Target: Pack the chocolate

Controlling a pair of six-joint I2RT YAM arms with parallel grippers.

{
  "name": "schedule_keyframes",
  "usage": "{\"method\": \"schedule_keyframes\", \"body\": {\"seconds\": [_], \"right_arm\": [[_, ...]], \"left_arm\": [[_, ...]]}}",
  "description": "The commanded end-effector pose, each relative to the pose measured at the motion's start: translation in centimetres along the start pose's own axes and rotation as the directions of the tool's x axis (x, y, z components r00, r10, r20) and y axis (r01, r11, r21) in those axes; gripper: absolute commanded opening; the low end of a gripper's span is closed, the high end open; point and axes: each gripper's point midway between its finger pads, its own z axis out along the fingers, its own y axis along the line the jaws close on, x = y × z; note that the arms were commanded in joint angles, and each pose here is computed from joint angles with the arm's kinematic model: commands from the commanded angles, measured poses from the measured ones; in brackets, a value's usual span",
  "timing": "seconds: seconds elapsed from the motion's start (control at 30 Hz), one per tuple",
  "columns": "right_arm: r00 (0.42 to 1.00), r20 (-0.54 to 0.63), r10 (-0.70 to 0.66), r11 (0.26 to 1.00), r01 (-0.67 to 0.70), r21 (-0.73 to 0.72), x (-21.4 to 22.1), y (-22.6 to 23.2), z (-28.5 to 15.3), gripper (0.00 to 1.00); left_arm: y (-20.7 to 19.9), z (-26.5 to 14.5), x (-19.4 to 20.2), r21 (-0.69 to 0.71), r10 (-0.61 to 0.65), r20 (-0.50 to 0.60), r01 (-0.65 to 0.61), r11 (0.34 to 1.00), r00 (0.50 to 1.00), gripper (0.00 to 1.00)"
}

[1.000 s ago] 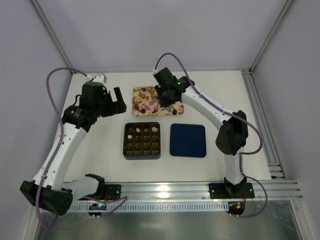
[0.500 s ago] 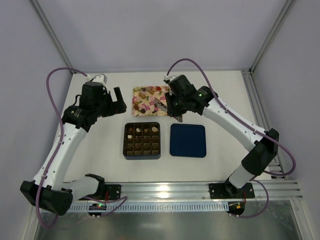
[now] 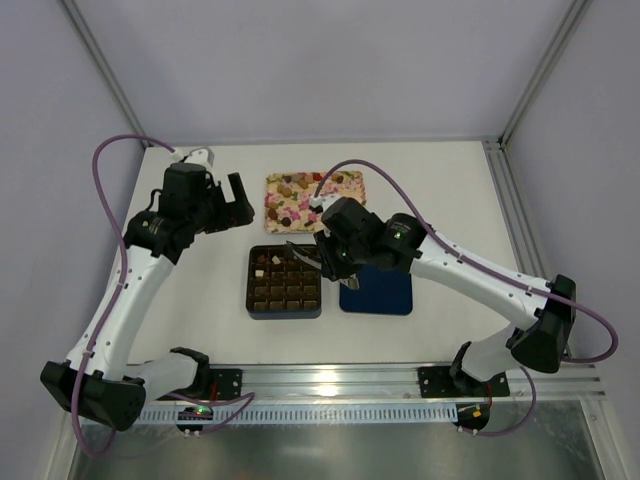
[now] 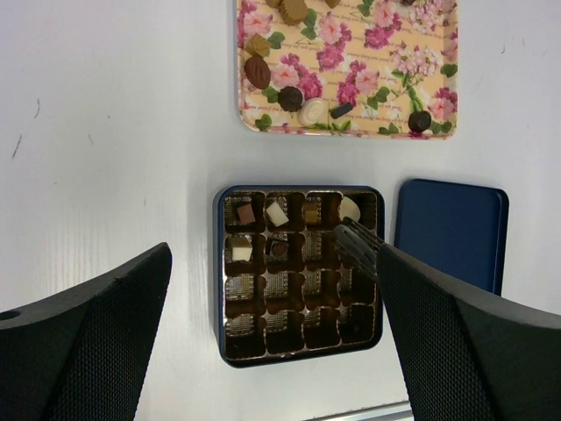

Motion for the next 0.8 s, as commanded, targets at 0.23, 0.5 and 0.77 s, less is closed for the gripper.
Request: {"method": "schedule_keyframes", "body": {"seconds": [0.23,0.5,0.77], "right_arm": [[1.000,0.007,0.007,1.000,-0.007,-0.018,0.6,1.6,1.3,0.13],[1.000,-0.006,0.001,1.000,-0.001,-0.013,1.3,1.6,1.5,0.13],[1.000,-0.025,-0.010,1.000,0.010,-0.004,2.0,1.7,1.9,0.13]], "left_arm": [[-0.4,-0.5,-1.0,0.021,-0.006,0.044,0.005,1.000,0.999,0.97],[-0.3,-0.4,-0.9,0.018,-0.005,0.041,0.004,1.000,0.999,0.97],[-0.3,-0.3,-0.9,0.018,-0.004,0.039,0.003,1.000,0.999,0.96]]}}
